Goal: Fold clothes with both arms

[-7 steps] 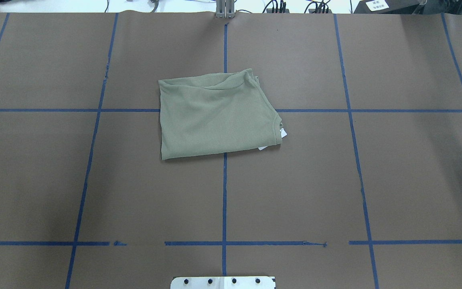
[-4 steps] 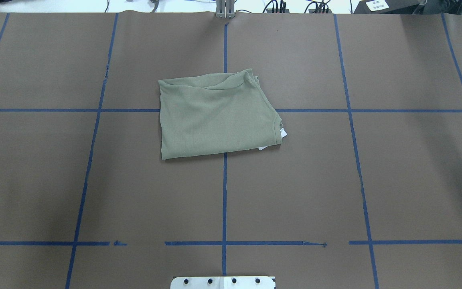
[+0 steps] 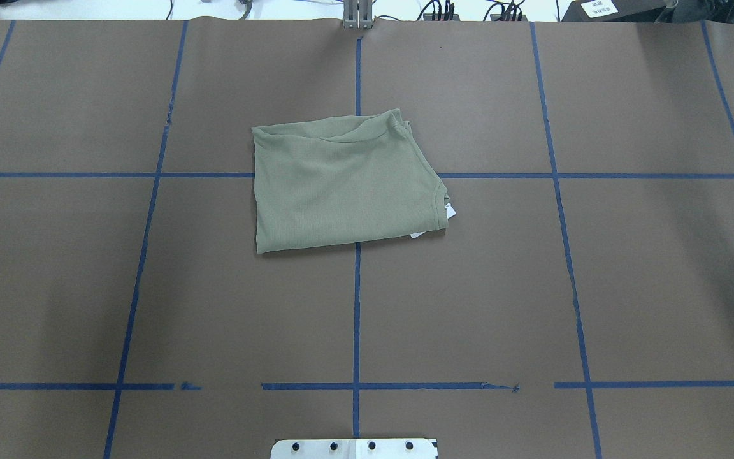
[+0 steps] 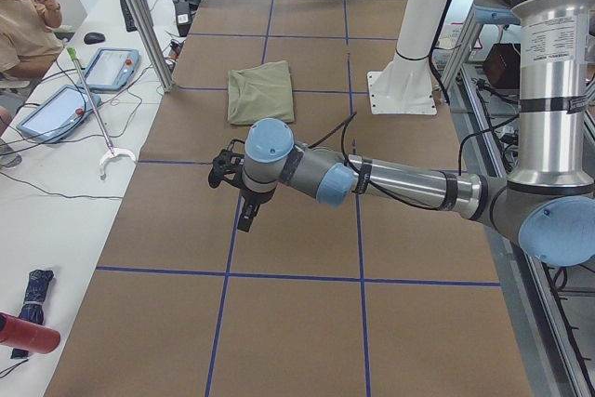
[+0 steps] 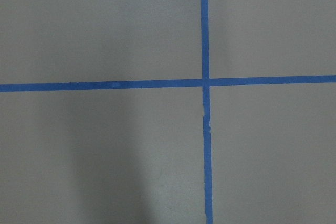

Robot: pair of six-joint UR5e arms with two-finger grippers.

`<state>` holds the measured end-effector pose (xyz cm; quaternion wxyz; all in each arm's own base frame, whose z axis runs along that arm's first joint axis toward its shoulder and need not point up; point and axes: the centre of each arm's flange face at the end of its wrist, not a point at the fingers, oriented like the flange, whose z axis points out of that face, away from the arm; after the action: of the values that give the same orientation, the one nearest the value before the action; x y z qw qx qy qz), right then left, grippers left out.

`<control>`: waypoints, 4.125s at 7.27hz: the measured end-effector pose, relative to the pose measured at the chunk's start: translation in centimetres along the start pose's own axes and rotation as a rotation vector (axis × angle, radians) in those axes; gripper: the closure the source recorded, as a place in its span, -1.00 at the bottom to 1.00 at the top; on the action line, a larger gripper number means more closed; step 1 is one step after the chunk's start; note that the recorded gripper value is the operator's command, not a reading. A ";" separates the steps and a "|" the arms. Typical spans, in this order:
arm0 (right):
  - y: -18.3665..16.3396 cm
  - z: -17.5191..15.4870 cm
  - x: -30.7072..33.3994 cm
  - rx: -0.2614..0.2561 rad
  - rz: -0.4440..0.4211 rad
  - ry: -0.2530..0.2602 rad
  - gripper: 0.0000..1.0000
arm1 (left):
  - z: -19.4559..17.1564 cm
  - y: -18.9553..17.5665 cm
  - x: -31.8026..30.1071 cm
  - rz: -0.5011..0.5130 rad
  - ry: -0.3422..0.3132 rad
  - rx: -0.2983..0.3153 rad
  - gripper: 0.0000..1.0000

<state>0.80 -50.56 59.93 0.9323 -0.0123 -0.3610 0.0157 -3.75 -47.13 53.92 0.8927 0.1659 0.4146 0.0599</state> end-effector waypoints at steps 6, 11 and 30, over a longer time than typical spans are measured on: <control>0.4 0.0 0.0 -0.001 0.003 -0.009 -1.00 | 1.3 1.1 -1.7 -0.036 -0.010 -0.031 -1.00; 0.6 0.6 0.7 -0.011 0.025 0.002 -1.00 | 2.0 1.5 -3.2 -0.060 -0.077 -0.045 -1.00; -0.1 0.0 -0.1 0.000 0.018 -0.011 -1.00 | 2.2 0.9 -3.5 -0.058 -0.083 -0.042 -1.00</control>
<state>0.75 -50.68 59.87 0.9302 -0.0156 -0.3659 0.0243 -4.26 -47.66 58.07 0.9139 0.1376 0.3803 0.0358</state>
